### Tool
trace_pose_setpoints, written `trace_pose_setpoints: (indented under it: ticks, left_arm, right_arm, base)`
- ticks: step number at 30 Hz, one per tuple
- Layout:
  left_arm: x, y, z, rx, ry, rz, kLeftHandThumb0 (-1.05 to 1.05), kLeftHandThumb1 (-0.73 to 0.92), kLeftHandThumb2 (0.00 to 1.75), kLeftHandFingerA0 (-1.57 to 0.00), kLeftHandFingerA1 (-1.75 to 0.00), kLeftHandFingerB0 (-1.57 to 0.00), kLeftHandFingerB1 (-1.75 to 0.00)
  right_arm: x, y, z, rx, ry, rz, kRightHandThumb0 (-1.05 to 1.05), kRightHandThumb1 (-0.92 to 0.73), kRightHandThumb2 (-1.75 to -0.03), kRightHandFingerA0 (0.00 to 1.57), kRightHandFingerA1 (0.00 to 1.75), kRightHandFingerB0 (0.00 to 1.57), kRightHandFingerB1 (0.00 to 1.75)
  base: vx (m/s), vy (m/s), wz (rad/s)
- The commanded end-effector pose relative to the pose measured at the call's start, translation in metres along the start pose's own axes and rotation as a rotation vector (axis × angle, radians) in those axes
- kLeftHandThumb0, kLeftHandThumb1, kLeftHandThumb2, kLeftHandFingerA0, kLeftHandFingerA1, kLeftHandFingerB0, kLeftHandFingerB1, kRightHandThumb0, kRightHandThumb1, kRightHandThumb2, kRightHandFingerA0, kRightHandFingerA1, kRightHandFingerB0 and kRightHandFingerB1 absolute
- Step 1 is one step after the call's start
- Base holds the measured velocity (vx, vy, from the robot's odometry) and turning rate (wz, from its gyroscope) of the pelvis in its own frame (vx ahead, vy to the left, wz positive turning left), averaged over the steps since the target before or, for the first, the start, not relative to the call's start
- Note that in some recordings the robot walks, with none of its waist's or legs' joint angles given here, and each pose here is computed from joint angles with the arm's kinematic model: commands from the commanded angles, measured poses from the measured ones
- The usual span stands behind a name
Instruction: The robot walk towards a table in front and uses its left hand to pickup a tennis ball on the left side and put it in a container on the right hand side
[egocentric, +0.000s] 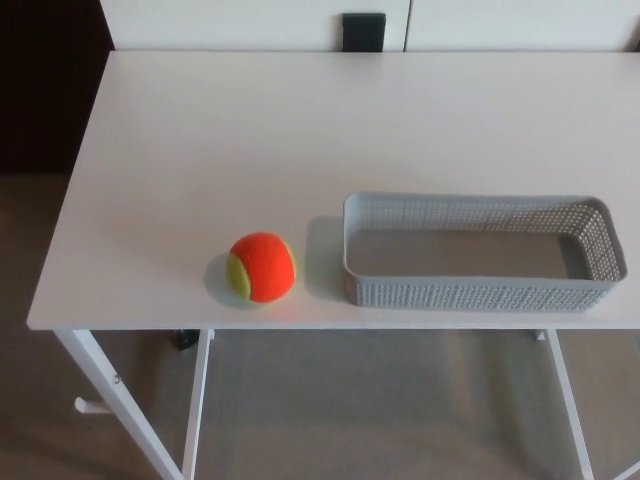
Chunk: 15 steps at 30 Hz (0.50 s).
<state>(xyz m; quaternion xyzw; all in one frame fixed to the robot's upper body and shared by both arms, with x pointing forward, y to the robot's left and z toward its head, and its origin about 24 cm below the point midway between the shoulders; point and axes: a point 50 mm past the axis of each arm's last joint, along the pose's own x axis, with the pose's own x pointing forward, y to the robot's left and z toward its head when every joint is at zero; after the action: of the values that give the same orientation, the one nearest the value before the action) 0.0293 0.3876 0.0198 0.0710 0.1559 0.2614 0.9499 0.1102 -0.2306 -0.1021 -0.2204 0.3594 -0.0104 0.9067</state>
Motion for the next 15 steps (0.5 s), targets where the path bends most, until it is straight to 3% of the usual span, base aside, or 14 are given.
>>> trace_pose_setpoints:
  ticks: [1,7,8,9,11,12,15]
  left_arm:
    - [0.007,0.001,0.082,-0.203,-0.218,-0.096,-0.13,0.62,0.63,-0.18,-0.32,-0.14,-0.28]
    - [0.01,-0.044,0.167,-0.021,-0.516,-0.33,-0.16,0.59,0.57,-0.15,-0.3,-0.16,-0.27]
    - [0.011,-0.057,0.181,0.03,-0.562,-0.371,-0.12,0.41,0.85,-0.06,-0.47,-0.04,-0.44]
    - [0.012,-0.07,0.191,0.099,-0.596,-0.409,-0.13,0.55,0.58,-0.1,-0.35,-0.1,-0.22]
    - [0.012,-0.099,0.21,0.237,-0.661,-0.476,-0.08,0.52,0.59,-0.08,-0.35,-0.11,-0.19]
    - [0.013,-0.113,0.217,0.266,-0.684,-0.528,-0.04,0.47,0.66,-0.07,-0.32,-0.09,-0.16]
    - [0.017,-0.14,0.227,0.324,-0.719,-0.628,-0.1,0.46,0.6,-0.07,-0.33,-0.11,-0.2]
  right_arm:
    - [0.0,-0.005,-0.001,0.013,0.005,-0.018,-0.1,-0.67,-1.07,0.16,0.61,0.03,0.51]
    - [0.004,-0.003,0.001,0.018,0.003,-0.009,-0.12,-0.67,-1.08,0.16,0.6,0.03,0.5]
    - [0.006,-0.003,0.003,0.019,-0.003,-0.01,-0.1,-0.81,-0.82,0.18,0.63,0.05,0.45]
    - [0.007,-0.003,0.003,0.018,-0.004,-0.013,-0.1,-0.8,-0.83,0.18,0.64,0.05,0.46]
    - [0.006,-0.003,0.003,0.016,-0.007,-0.016,-0.1,-0.79,-0.84,0.18,0.64,0.05,0.46]
    - [0.006,-0.002,0.003,0.017,-0.006,-0.016,-0.07,-0.75,-0.94,0.17,0.62,0.02,0.47]
    - [0.007,-0.004,0.003,0.02,-0.003,-0.017,-0.09,-0.73,-0.95,0.15,0.62,0.01,0.47]
  base:
    - [0.0,0.0,0.0]
    - [0.0,0.0,0.0]
    - [0.0,0.0,0.0]
    - [0.0,0.0,0.0]
    - [0.0,0.0,0.0]
    - [0.0,0.0,0.0]
    - [0.0,0.0,0.0]
